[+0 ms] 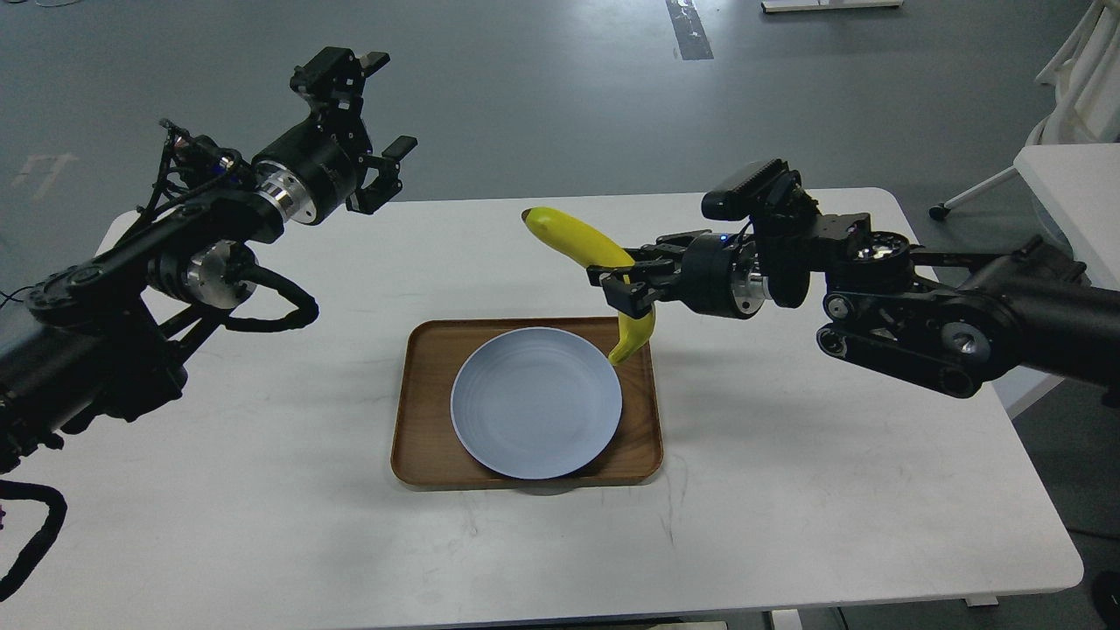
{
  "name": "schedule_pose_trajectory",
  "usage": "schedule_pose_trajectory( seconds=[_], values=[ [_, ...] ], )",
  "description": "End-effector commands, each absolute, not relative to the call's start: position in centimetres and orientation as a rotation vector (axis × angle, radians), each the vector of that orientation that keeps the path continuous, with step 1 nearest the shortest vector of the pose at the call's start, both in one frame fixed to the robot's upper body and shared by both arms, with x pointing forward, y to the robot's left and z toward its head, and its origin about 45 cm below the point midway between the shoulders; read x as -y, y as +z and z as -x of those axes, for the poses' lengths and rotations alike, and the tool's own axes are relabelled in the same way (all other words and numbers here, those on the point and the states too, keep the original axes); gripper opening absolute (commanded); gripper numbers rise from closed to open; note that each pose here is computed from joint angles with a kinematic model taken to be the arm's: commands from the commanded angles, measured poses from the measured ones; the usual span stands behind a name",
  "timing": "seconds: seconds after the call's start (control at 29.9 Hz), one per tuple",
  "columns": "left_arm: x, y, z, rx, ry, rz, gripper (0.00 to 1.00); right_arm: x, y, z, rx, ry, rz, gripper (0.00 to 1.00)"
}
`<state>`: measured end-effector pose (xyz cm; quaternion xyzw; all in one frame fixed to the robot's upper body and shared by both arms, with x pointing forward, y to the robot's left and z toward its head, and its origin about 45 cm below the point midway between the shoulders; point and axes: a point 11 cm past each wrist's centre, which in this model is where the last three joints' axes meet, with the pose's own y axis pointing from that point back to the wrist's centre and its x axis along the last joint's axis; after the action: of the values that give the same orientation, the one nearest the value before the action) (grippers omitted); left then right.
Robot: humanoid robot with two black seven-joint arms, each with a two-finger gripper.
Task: Place banana on plate with both arms
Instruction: 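Lift the banana with the right gripper and move it over the plate, then lower the banana onto the plate and open the right gripper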
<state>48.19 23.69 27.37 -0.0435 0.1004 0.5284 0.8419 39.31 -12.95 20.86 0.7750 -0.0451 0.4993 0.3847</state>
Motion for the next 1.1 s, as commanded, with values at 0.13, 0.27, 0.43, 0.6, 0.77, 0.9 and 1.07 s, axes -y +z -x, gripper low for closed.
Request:
schedule_pose_trajectory(
  seconds=[0.13,0.27,0.43,0.6,0.77,0.9,1.07],
  values=[
    [-25.6,27.8,-48.3,-0.193,1.144,0.081,0.98,11.7,18.2,-37.7,-0.019,1.236,-1.957,0.00],
    [-26.6,27.1,-47.9,-0.200,1.157,0.070,0.98,11.9,17.7,-38.1,-0.017,1.229,-1.939,0.00],
    [-26.5,27.2,-47.8,-0.192,1.152,0.089,0.98,12.3,16.3,-37.8,-0.062,1.214,-1.900,0.00],
    [-26.5,27.2,-47.8,-0.192,1.152,0.089,0.98,13.0,15.9,-38.2,-0.064,1.188,-1.880,0.00],
    [-26.6,27.2,-47.7,-0.191,1.153,0.088,0.98,12.8,15.5,-37.9,-0.074,1.181,-1.884,0.00],
    [-26.6,27.1,-47.7,-0.191,1.154,0.089,0.98,12.5,15.4,-37.7,-0.076,1.178,-1.892,0.15],
    [-26.6,27.1,-47.7,-0.188,1.153,0.085,0.98,12.2,15.6,-37.9,-0.058,1.187,-1.902,0.99]
  ],
)
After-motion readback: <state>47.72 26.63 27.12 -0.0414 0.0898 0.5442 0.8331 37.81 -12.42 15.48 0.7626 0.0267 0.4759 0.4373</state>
